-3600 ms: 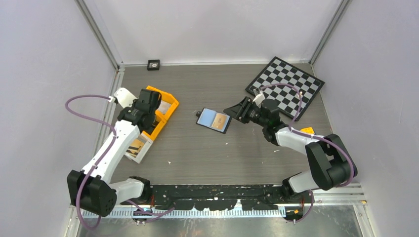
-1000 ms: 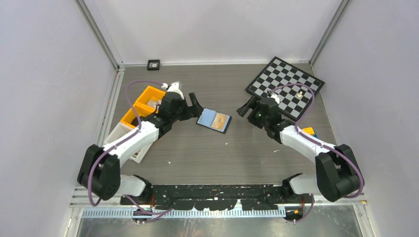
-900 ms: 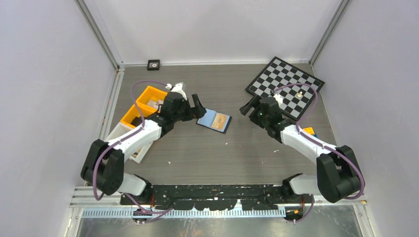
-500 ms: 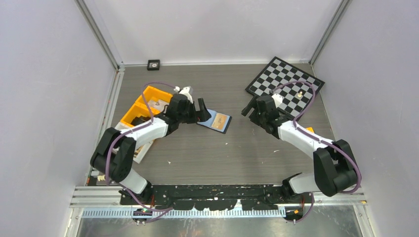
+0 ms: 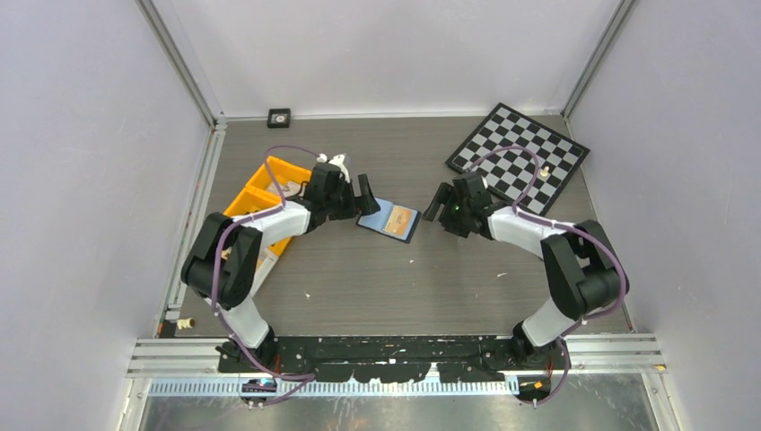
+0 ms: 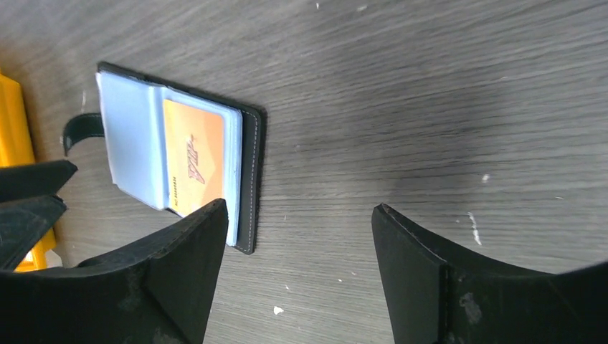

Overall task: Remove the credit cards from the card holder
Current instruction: Pick up the card holder from the center of the board.

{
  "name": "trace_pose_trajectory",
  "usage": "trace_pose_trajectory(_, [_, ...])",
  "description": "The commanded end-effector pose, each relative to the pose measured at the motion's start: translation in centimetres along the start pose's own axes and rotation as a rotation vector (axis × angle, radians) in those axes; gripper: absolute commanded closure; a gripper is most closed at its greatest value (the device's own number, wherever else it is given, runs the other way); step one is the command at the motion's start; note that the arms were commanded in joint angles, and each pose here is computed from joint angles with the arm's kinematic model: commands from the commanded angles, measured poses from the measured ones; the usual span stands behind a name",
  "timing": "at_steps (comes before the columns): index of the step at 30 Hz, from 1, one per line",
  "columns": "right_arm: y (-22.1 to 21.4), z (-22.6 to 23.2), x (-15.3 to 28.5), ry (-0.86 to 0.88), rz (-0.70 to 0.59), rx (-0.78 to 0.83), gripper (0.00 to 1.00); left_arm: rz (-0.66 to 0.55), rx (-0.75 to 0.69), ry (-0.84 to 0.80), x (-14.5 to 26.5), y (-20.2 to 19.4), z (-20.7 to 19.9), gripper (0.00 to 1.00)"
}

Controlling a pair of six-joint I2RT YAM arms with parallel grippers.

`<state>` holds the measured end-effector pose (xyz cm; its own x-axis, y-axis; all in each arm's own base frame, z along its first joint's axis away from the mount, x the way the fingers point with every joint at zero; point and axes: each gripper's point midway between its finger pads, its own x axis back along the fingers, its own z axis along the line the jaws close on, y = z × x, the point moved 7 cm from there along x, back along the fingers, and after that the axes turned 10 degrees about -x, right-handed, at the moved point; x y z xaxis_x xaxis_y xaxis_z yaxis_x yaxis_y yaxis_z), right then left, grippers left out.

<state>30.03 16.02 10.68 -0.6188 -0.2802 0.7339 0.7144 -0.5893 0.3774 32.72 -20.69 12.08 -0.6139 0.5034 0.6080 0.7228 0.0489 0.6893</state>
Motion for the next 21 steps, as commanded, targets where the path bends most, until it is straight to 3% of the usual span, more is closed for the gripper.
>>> trace_pose_trajectory(1, [-0.1,2.5,-0.8,0.125,0.075,-0.008,0.25,0.037,0.003,-0.028,-1.0,0.6,0.1,0.1])
trace_pose_trajectory(12, [-1.3,3.3,-3.4,0.215,0.188,-0.035,0.37,0.127,0.023,0.004,-3.6,0.3,1.5,0.16])
trace_pose_trajectory(21, [-1.6,3.2,-4.3,0.216,0.213,-0.043,0.38,0.285,0.062,-0.058,-5.9,-1.5,1.6,0.34])
